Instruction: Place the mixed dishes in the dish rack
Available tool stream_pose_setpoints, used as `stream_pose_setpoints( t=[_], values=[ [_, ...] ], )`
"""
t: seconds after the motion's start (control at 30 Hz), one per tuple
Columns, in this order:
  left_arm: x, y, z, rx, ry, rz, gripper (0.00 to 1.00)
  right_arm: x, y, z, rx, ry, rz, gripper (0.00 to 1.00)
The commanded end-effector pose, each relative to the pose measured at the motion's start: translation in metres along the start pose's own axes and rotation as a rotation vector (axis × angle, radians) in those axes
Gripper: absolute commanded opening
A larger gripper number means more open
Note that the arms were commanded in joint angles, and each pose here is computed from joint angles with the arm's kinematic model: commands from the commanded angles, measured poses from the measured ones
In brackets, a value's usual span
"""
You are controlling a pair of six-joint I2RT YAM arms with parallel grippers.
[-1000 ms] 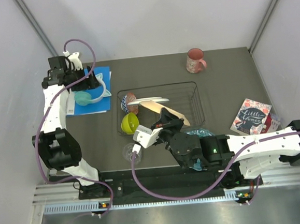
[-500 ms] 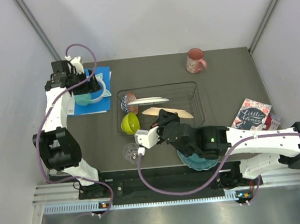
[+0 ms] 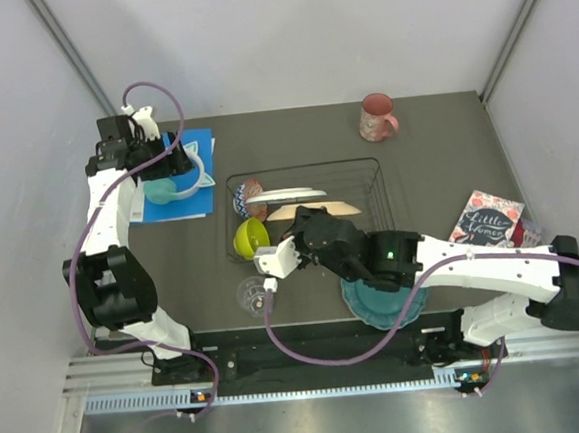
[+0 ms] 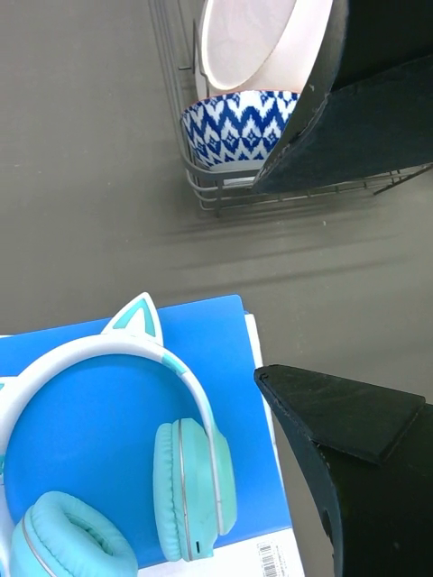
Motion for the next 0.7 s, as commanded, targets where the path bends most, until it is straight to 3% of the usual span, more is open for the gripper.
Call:
stream_pose_setpoints(
  t=[0.0, 0.33, 0.67],
  values=[
    [-0.006, 0.015, -0.007, -0.068, -0.025, -0.007, 0.81, -0.037, 0.005, 0.014, -0.038, -0.158, 0.045, 0.0],
    [0.001, 0.01, -0.002, -0.055, -0.018, -0.014, 0.8, -0.043, -0.005, 0.043, -0.027, -0.212, 0.029, 0.0],
    [0.007, -0.002, 0.007, -0.02, -0.011, -0.028, 0.8, -0.075, -0.007, 0.036, 0.001, -0.277, 0.019, 0.0]
  ],
)
Point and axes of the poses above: each gripper's point midway between its finger pads, its own z axis out along the fingers, its own x axis along the line the jaws close on, y = z × x, the point moved 2 cm from there along -z, back along the fingers, and after that the axes turned 10 degrees about -z, right-handed, at the moved point
